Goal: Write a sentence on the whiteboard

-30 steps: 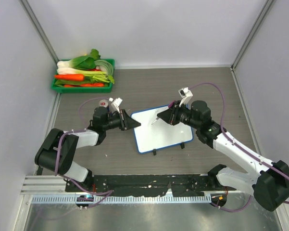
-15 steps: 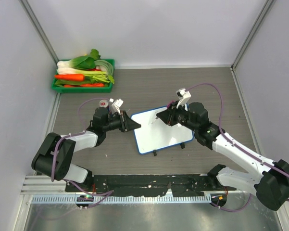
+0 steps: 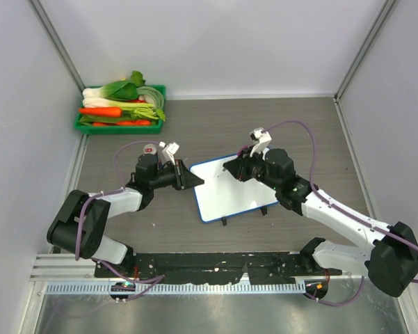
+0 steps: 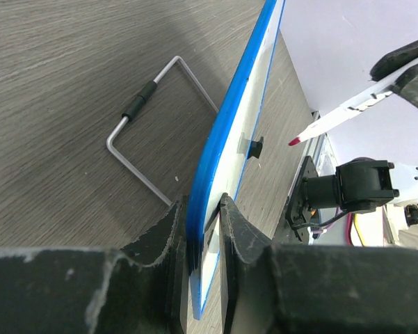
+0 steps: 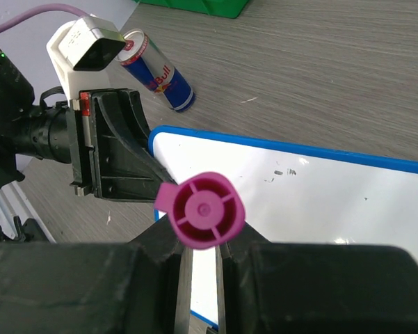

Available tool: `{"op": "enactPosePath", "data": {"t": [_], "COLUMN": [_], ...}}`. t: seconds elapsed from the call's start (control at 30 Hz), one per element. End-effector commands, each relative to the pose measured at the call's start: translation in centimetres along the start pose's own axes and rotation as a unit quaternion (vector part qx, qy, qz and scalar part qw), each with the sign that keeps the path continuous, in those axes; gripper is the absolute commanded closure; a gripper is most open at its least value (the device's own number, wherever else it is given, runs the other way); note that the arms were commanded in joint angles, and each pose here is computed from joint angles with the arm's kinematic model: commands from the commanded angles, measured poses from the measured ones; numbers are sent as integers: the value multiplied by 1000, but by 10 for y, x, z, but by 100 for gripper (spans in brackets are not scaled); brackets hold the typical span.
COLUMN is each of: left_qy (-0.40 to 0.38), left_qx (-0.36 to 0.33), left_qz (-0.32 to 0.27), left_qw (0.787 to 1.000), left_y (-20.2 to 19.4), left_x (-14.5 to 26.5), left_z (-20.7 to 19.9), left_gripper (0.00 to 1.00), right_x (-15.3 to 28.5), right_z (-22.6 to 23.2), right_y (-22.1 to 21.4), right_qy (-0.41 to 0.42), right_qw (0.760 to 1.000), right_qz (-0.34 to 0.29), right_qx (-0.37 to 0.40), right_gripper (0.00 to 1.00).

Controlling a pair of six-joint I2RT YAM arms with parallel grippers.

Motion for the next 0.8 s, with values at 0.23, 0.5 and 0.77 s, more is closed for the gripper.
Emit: {"op": "enactPosePath", "data": {"t": [0.23, 0.5, 0.77], "left_qy": [43, 44, 45], "left_qx": [-11, -10, -7], "left_qz": [18, 18, 23], "left_qw": [999, 999, 999], "left_y": [-9, -9, -10], "left_x": [-6, -6, -7], "left_z": [26, 27, 28], "left_gripper": [100, 100, 100], "right_x": [-28, -39, -51], "right_z": [10, 14, 16], "right_y": [47, 53, 50], "right_qy": [-23, -33, -37], "right_qw": [996, 995, 995], "right_qz": [-88, -91, -82], "right_qx": [13, 30, 32], "right_gripper": [99, 98, 98]}}
Point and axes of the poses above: each gripper's point midway between its finger pads, its own x axis back along the fingers, its own z axis along the line the jaws close on, y = z × x, the point moved 3 cm from there along x, back along the fingers, and after that the axes turned 11 degrees about x, right-handed, at the moved point
